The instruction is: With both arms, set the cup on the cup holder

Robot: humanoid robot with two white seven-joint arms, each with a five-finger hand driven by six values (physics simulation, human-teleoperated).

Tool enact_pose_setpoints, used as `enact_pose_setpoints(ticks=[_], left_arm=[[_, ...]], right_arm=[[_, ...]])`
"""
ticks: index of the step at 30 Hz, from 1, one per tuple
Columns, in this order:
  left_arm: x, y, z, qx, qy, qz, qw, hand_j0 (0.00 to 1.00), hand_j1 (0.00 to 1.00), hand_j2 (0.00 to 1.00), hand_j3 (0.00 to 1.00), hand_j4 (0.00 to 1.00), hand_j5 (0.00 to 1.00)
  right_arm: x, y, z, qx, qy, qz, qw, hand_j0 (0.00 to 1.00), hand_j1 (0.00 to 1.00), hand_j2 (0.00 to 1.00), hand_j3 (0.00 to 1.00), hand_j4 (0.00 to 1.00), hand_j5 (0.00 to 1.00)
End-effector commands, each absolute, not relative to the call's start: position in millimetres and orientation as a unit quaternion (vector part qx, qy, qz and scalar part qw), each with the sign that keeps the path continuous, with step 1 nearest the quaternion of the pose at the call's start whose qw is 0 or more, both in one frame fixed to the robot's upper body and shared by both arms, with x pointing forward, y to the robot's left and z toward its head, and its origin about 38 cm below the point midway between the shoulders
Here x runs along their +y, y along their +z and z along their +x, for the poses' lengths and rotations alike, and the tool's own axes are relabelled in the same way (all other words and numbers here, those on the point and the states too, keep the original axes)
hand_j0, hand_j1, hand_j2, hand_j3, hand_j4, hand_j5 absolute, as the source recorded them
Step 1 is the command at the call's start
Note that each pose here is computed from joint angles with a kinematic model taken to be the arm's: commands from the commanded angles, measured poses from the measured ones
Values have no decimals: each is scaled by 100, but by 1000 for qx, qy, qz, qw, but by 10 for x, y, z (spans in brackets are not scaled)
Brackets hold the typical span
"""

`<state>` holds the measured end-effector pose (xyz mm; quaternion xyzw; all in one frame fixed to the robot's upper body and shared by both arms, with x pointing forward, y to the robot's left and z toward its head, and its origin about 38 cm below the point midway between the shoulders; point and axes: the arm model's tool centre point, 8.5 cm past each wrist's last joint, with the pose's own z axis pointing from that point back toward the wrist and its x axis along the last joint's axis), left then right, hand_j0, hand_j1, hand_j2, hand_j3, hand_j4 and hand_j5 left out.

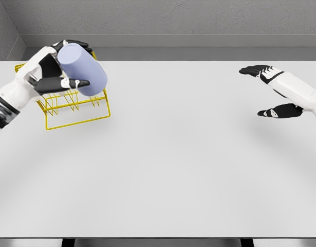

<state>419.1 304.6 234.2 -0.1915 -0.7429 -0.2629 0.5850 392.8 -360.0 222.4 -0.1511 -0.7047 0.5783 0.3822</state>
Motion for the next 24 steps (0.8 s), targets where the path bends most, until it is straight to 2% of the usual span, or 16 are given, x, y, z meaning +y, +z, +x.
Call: enact_pose_setpoints(ticks=[1, 24], left_arm=[[3070, 2328, 4205, -742, -260, -189, 588, 66, 66, 66, 66, 66, 66], [3097, 2259, 4325, -741, -249, -180, 597, 66, 66, 66, 66, 66, 66]], right_arm=[[-3602, 2233, 3928, -707, 575, -150, 383, 100, 100, 100, 100, 100, 100], [-3614, 2212, 3934, -705, 575, -150, 386, 100, 100, 100, 100, 100, 100]])
